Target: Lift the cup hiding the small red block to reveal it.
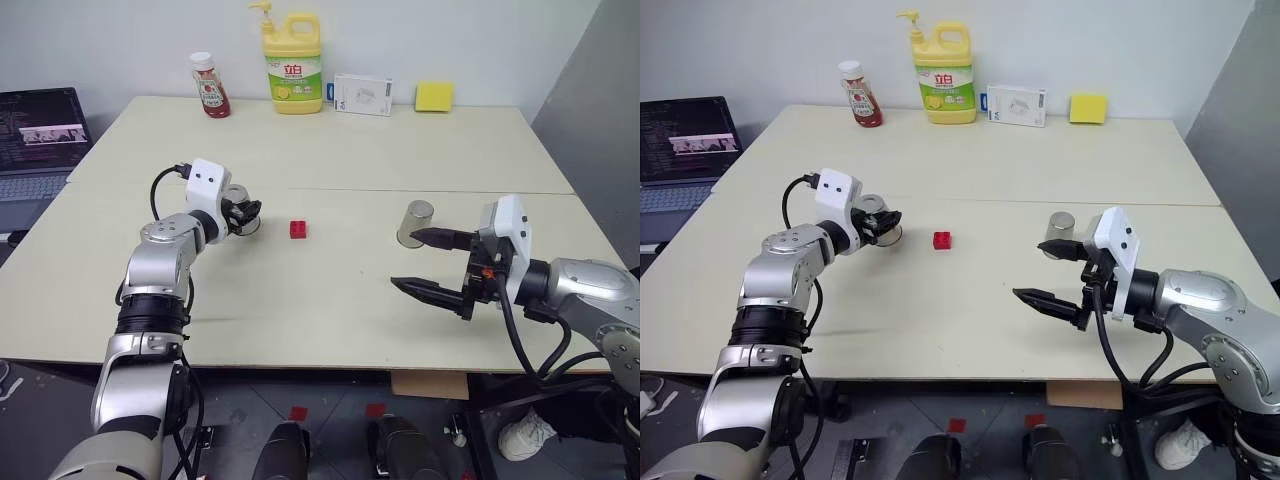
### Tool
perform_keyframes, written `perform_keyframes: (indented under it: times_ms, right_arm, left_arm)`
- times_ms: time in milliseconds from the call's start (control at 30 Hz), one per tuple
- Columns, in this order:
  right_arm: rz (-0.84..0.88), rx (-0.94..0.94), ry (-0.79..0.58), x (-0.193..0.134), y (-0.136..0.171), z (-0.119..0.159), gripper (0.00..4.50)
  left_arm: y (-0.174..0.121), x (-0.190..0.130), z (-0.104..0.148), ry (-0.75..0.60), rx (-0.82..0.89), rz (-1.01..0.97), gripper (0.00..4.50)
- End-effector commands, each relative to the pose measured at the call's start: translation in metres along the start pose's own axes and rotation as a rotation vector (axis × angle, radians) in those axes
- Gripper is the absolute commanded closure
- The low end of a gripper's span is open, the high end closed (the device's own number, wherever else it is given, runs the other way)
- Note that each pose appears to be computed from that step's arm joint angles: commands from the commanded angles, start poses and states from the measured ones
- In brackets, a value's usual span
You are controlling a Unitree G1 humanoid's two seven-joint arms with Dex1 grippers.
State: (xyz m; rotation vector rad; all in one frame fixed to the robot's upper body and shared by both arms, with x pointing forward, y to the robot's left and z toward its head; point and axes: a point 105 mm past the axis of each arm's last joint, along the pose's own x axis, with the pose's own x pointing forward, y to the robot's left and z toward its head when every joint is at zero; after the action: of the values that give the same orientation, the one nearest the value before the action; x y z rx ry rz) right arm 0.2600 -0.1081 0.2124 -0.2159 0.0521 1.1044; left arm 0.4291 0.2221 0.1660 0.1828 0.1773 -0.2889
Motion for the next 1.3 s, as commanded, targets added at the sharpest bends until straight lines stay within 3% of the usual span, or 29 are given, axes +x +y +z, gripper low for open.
perform_keyframes:
  times_ms: [33,333,367,533,567,733,833,1033,1133,1300]
  right_arm:
    - [0.011,-0.044,-0.025,0.000,0.001,0.010,0.00]
    - [0.008,-0.042,-0.023,-0.001,0.002,0.010,0.00]
    - [0.008,-0.042,-0.023,-0.001,0.002,0.010,0.00]
    - [0.006,-0.031,-0.031,-0.001,0.003,0.011,0.00]
    - [0.006,-0.026,-0.034,-0.001,0.003,0.011,0.00]
    - [0.002,-0.012,-0.040,-0.002,0.003,0.011,0.00]
    - [-0.008,-0.012,-0.047,-0.003,0.001,0.011,0.00]
    - [-0.057,-0.054,-0.076,-0.004,-0.008,0.017,0.00]
    - [-0.093,-0.088,-0.074,-0.007,-0.014,0.018,0.00]
    - [-0.125,-0.106,-0.049,-0.014,-0.026,0.013,0.00]
  left_arm:
    - [0.005,0.006,0.012,-0.037,-0.005,0.022,1.79]
    - [0.001,0.019,0.007,-0.023,-0.056,0.007,1.79]
    - [0.001,0.020,0.007,-0.025,-0.062,0.007,1.23]
    - [0.001,0.019,0.013,-0.042,-0.038,0.006,0.07]
    - [0.002,0.018,0.016,-0.052,-0.028,0.010,0.01]
    - [0.012,0.010,0.030,-0.097,0.006,0.052,0.01]
    - [0.010,0.001,0.054,-0.182,0.028,0.053,0.01]
    - [-0.009,-0.032,0.088,-0.261,0.236,-0.049,0.01]
    - [-0.008,-0.062,0.086,-0.226,0.334,-0.123,0.01]
    - [0.005,-0.104,0.059,-0.049,0.361,-0.241,0.01]
